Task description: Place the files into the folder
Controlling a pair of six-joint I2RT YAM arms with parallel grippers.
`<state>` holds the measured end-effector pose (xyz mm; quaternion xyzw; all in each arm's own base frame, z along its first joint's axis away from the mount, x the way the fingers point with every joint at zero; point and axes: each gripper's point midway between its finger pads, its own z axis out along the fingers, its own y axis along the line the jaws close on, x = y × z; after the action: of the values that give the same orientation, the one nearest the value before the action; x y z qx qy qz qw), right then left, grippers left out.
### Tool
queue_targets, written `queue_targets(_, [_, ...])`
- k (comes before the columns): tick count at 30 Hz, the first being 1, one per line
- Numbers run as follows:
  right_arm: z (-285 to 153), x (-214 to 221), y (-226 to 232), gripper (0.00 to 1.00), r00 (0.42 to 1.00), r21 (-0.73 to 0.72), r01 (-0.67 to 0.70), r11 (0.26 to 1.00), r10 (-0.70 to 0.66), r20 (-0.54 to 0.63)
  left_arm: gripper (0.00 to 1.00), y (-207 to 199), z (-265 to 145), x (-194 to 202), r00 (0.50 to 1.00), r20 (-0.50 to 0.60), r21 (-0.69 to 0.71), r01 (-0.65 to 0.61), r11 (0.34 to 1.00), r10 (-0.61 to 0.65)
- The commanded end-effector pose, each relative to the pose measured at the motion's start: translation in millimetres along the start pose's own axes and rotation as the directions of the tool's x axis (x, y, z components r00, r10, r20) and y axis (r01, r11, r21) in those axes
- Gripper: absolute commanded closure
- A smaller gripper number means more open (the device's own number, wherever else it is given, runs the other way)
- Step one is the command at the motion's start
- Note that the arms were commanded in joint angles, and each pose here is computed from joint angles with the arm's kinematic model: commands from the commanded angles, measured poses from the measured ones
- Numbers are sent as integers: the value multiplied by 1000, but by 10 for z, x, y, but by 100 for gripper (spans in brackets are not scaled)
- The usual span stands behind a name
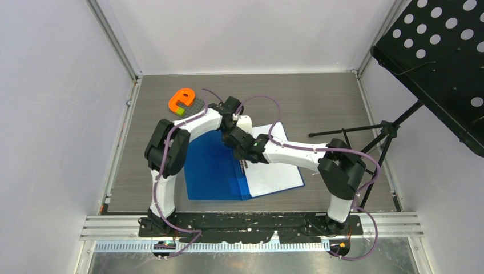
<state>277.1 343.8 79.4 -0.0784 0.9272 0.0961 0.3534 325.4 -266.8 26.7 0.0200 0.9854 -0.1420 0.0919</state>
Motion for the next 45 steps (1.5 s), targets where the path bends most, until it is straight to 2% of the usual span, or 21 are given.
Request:
queue_targets(1, [-115, 44, 191, 69, 1000, -88, 22, 996, -22, 0, 73, -69, -37, -75, 1000, 13, 14, -5, 1000, 5])
queue_targets(18, [-177, 261, -52, 84, 999, -41, 10, 999, -12, -38, 74, 6, 34, -62, 1000, -12, -28, 0, 1000, -1])
queue_targets(25, [-171, 427, -155, 88, 997, -29, 17, 999, -19, -72, 74, 70, 82, -55, 1000, -27, -65, -3, 998, 1])
queue_targets(38, [-144, 725, -208, 89, 984, -61, 93, 994, -101, -147, 76, 180, 56, -119, 998, -66, -167, -26, 986, 16])
queue_targets(45, [-169, 848, -259, 84, 976, -70, 119, 990, -129, -176, 77, 217, 48, -144, 994, -98, -201, -60, 978, 41])
